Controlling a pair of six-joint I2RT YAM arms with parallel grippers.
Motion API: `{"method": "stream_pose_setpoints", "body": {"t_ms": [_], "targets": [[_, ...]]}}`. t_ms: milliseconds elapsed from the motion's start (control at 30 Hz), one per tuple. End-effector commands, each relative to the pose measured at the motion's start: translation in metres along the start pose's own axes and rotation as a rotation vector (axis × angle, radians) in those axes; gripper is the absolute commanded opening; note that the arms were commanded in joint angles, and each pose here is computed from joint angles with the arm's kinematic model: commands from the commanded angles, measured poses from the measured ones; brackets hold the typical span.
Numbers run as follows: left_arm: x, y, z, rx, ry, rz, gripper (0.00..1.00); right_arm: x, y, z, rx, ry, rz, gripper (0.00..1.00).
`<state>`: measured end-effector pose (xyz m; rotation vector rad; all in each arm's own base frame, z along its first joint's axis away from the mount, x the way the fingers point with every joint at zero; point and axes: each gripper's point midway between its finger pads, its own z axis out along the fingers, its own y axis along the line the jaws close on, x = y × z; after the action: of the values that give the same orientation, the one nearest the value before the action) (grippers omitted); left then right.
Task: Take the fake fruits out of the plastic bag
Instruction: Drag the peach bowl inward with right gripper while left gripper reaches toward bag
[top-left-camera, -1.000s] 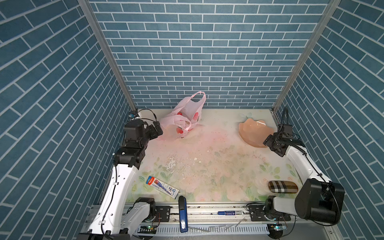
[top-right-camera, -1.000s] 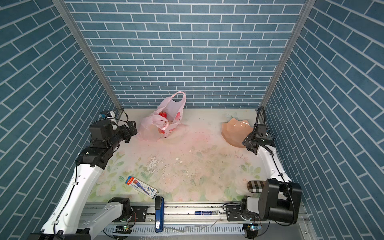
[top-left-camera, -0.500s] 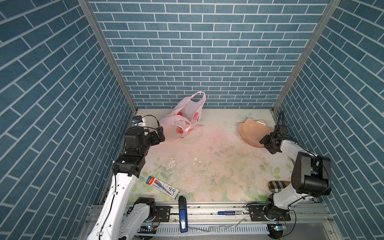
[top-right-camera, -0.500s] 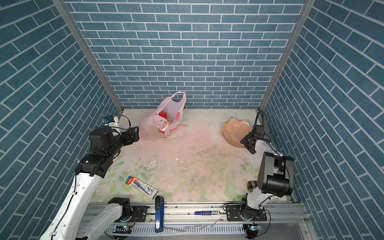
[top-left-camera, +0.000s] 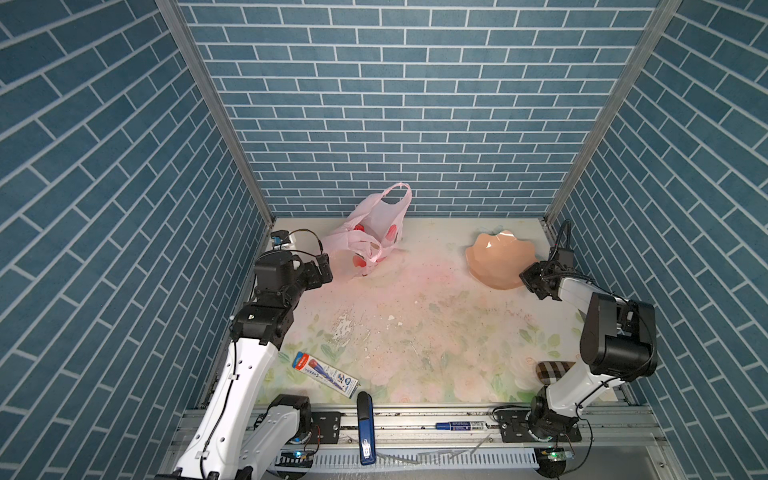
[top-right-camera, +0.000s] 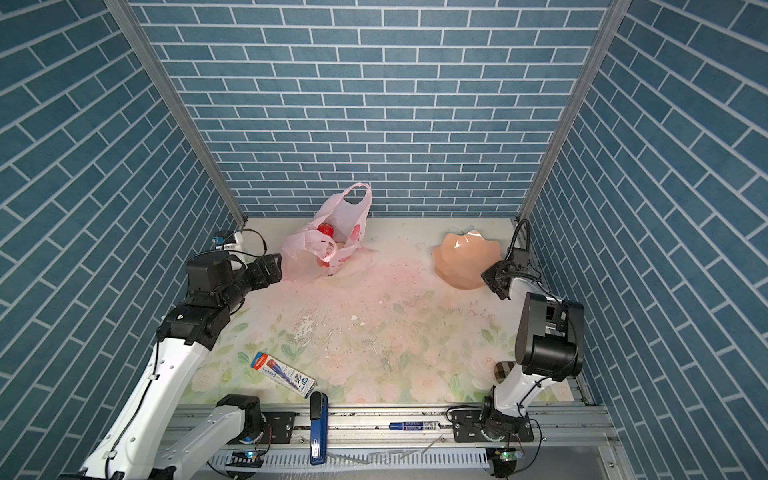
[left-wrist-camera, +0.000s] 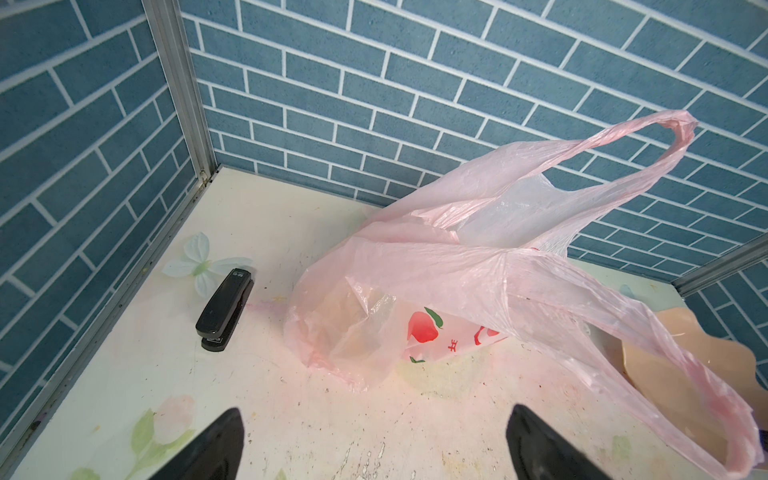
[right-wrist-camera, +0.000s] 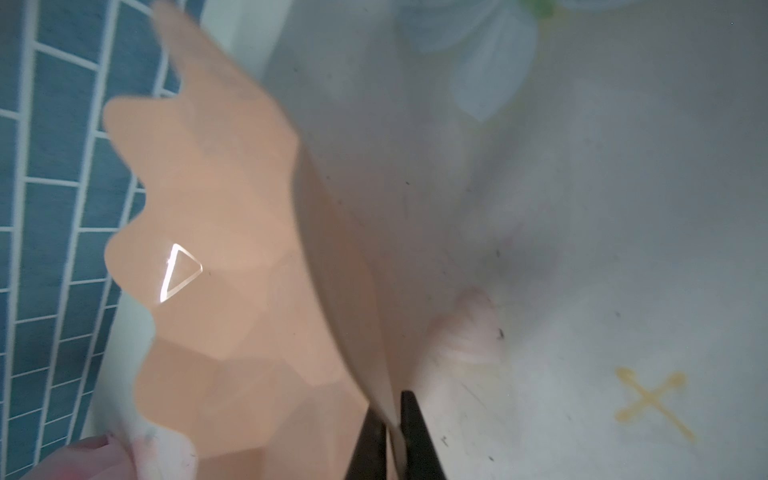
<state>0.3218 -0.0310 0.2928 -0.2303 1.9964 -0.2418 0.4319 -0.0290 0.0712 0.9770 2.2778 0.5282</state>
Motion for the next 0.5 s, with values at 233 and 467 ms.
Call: {"method": "stream_pose_setpoints", "body": {"t_ms": [233,467], "targets": [[0.0,-0.019,0.004,0.092,0.043,-0.022,0.99,0.055,-0.01,-0.03,0.076,0.13,-0.084,0.0],[0.001,-0.023,0.002,0.114,0.05,-0.04,0.99,0.113,0.002,-0.057,0.06,0.224,-0.173,0.0]]}}
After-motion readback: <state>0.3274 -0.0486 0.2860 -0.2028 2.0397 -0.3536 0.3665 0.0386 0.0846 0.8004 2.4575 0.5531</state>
